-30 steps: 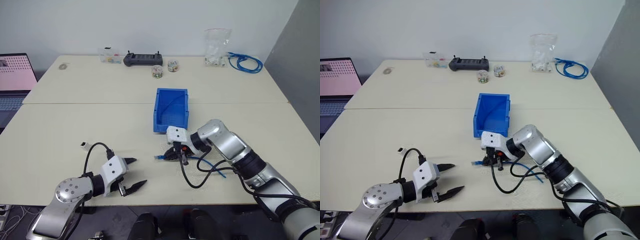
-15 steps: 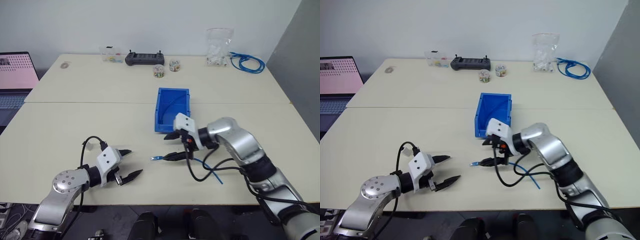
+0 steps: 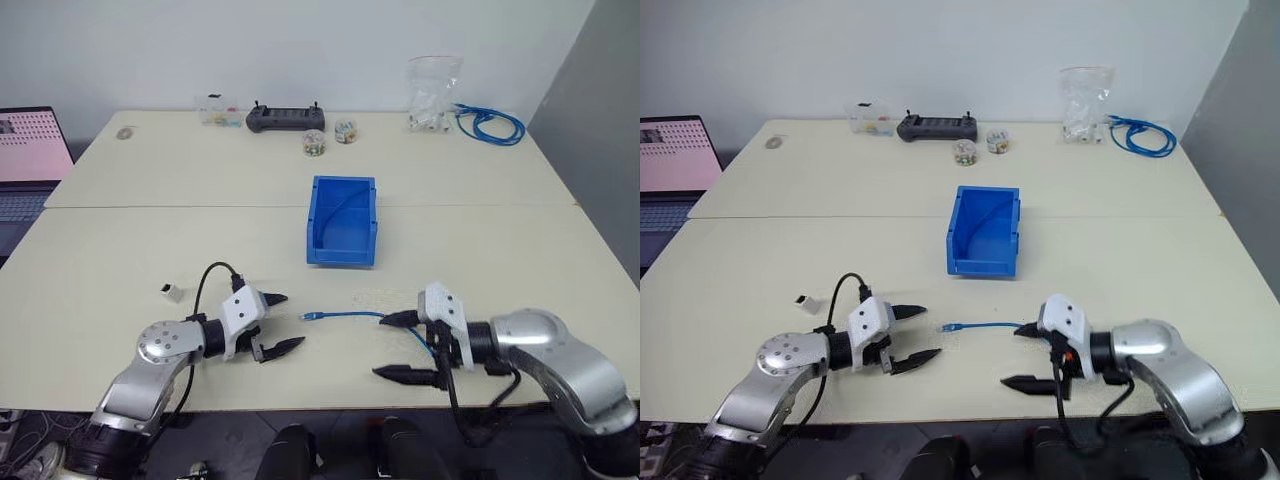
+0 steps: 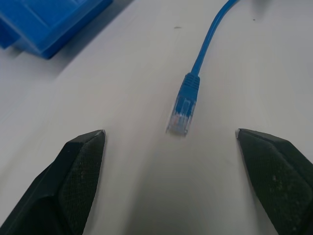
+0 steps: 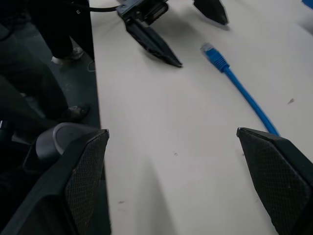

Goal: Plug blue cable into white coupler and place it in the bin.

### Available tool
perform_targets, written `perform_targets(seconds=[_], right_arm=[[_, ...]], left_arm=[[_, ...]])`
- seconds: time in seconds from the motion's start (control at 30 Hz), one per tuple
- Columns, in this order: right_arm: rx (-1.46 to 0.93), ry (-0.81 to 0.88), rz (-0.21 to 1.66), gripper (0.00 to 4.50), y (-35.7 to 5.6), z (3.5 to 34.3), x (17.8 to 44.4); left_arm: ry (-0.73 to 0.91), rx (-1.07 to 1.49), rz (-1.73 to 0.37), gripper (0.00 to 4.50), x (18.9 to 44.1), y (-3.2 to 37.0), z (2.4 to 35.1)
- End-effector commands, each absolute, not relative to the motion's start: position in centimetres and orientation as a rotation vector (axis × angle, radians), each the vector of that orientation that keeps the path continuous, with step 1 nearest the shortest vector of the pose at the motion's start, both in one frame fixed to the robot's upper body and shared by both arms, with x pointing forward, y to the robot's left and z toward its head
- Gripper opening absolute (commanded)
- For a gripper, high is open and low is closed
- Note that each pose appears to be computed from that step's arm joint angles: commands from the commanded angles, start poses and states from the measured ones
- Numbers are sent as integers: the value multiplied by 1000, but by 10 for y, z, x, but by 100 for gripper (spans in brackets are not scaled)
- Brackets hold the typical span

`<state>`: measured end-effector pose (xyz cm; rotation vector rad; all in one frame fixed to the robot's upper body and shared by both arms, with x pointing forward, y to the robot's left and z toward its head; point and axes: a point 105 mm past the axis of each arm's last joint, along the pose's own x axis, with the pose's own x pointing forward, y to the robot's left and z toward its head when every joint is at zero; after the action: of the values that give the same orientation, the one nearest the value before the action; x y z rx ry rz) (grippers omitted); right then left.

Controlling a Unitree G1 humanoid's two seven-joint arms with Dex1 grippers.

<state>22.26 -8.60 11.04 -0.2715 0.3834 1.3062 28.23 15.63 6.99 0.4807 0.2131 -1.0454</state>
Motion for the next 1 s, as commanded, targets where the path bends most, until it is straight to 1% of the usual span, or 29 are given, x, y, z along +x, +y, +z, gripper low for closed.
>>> perform_targets(seconds=[0.03,0.07,0.1,0.17,0.4,0.63,0.67,0.7,0.73,0.9,1.0], right_arm=[[-316,313,1264,445,-85,124,225],[-318,309,1254,445,-85,124,227],[-319,306,1248,450,-85,125,228],[-318,302,1244,450,-85,127,229],[-316,300,1261,450,-87,131,227],[-312,271,1316,450,-84,138,220],[-312,268,1318,450,-84,139,219],[-306,269,1320,450,-85,140,218],[-303,270,1322,450,-85,140,218],[-248,283,1322,450,-88,143,216],[-193,278,1326,450,-89,150,213]], left_arm=[[205,538,-1067,450,288,155,65],[205,545,-1071,450,289,155,64],[208,548,-1077,415,290,154,63],[216,551,-1089,384,291,154,60],[290,592,-1136,217,289,154,47],[342,635,-1183,80,285,150,38],[355,641,-1192,49,284,150,36],[367,645,-1199,29,283,150,35],[375,647,-1204,22,283,150,35],[379,575,-1233,22,282,141,47],[367,452,-1265,22,282,127,67]])
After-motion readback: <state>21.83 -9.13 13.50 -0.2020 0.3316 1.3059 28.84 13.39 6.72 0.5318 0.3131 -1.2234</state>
